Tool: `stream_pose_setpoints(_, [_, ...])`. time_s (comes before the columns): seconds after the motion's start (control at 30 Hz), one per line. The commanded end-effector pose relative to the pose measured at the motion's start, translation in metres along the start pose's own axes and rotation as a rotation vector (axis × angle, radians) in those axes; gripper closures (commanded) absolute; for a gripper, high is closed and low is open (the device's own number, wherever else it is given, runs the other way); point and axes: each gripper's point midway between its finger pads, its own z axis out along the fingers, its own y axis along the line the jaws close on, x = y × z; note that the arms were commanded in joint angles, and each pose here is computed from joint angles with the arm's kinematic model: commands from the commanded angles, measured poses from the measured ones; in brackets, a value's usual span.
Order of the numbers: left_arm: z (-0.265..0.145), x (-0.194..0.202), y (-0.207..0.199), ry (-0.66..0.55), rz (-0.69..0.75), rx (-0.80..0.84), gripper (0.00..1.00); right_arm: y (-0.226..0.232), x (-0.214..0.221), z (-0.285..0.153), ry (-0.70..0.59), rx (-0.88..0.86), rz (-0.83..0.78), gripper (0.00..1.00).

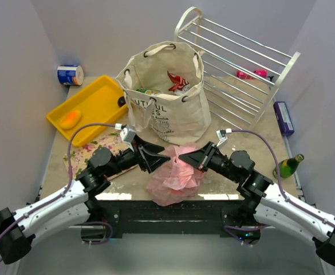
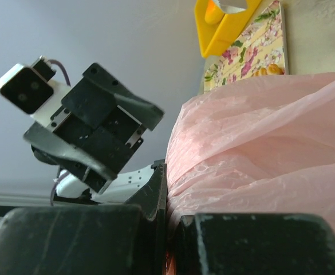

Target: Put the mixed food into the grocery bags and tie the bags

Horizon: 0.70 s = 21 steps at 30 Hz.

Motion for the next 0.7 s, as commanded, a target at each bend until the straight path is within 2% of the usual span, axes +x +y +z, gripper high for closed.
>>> stream_pose_setpoints(0.0, [0.02, -0.006, -0.014, 0.03, 0.039, 0.114, 0.33, 0.006, 0.0, -0.005, 0.004, -0.034, 0.001, 1.0])
stream_pose_setpoints(0.13, [0.029, -0.014, -0.029, -0.008, 0.075, 0.224, 0.36, 0.01, 0.0, -0.006, -0.003, -0.068, 0.03, 1.0])
stream_pose_setpoints(0.23, [0.031, -0.006, -0.029, 0.008, 0.074, 0.252, 0.42, 0.016, -0.001, -0.006, -0.012, -0.111, 0.053, 1.0])
stream_pose_setpoints(0.3, [0.028, 0.006, -0.023, 0.032, 0.062, 0.238, 0.47, 0.018, -0.001, -0.006, -0.011, -0.117, 0.052, 1.0])
stream_pose_setpoints(0.47, [0.011, 0.039, -0.001, 0.066, -0.001, 0.171, 0.5, 0.023, -0.002, -0.007, -0.01, -0.119, 0.049, 1.0])
stream_pose_setpoints(0.67, [0.011, 0.056, 0.01, 0.094, -0.062, 0.137, 0.53, 0.025, -0.003, -0.005, 0.0, -0.104, 0.03, 1.0])
